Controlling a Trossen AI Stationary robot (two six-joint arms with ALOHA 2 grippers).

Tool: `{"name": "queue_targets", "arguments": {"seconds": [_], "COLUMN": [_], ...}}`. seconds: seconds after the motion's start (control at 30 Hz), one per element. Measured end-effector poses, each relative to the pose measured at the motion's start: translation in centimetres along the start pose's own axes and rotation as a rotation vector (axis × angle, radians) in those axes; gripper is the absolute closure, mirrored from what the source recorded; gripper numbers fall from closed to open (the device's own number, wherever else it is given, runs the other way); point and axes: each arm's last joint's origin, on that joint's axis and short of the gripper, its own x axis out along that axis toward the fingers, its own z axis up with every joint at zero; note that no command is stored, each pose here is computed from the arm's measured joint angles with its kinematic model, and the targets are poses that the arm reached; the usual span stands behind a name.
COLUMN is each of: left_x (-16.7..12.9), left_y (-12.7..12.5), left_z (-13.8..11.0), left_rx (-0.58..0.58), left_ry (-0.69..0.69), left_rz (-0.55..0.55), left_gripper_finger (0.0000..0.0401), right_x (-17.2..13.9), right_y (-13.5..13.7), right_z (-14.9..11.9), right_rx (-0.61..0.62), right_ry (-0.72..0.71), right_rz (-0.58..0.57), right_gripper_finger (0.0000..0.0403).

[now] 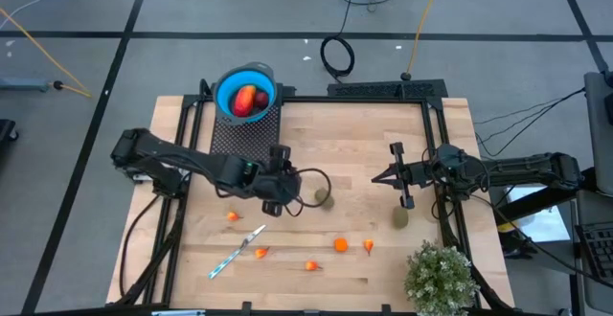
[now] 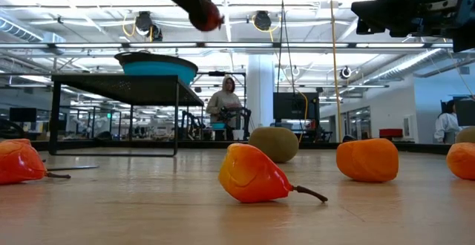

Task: Pick & Place Fruit
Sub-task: Put the pomegranate into the blue strainer bowl on the shelf

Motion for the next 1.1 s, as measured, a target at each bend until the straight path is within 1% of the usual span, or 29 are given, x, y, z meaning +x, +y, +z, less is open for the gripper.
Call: {"name": "queue_targets", "arguments": {"seconds": [0.23, 0.7, 0.87, 1.1], "left_x": [-1.7, -1.9, -1.8, -1.3], "left_y": [0.9, 1.0, 1.3, 2.9], "left_z": [-0.2, -0.2, -0.2, -0.6], "left_rx": [-0.029, -0.046, -0.095, -0.227], "left_ry": [-0.052, -0.062, -0.079, -0.065], "left_rz": [0.014, 0.007, -0.004, 0.018], "left_gripper_finger": [0.0215, 0.0215, 0.0214, 0.0214], "right_x": [0.0, 0.0, 0.0, 0.0], "right_y": [0.0, 0.0, 0.0, 0.0], "right_z": [0.0, 0.0, 0.0, 0.0], "right_rx": [0.0, 0.0, 0.0, 0.0], "right_ry": [0.001, 0.001, -0.001, -0.002], "right_rz": [0.001, 0.001, 0.0, -0.006], "right_gripper_finger": [0.0403, 0.0403, 0.0403, 0.0403]}}
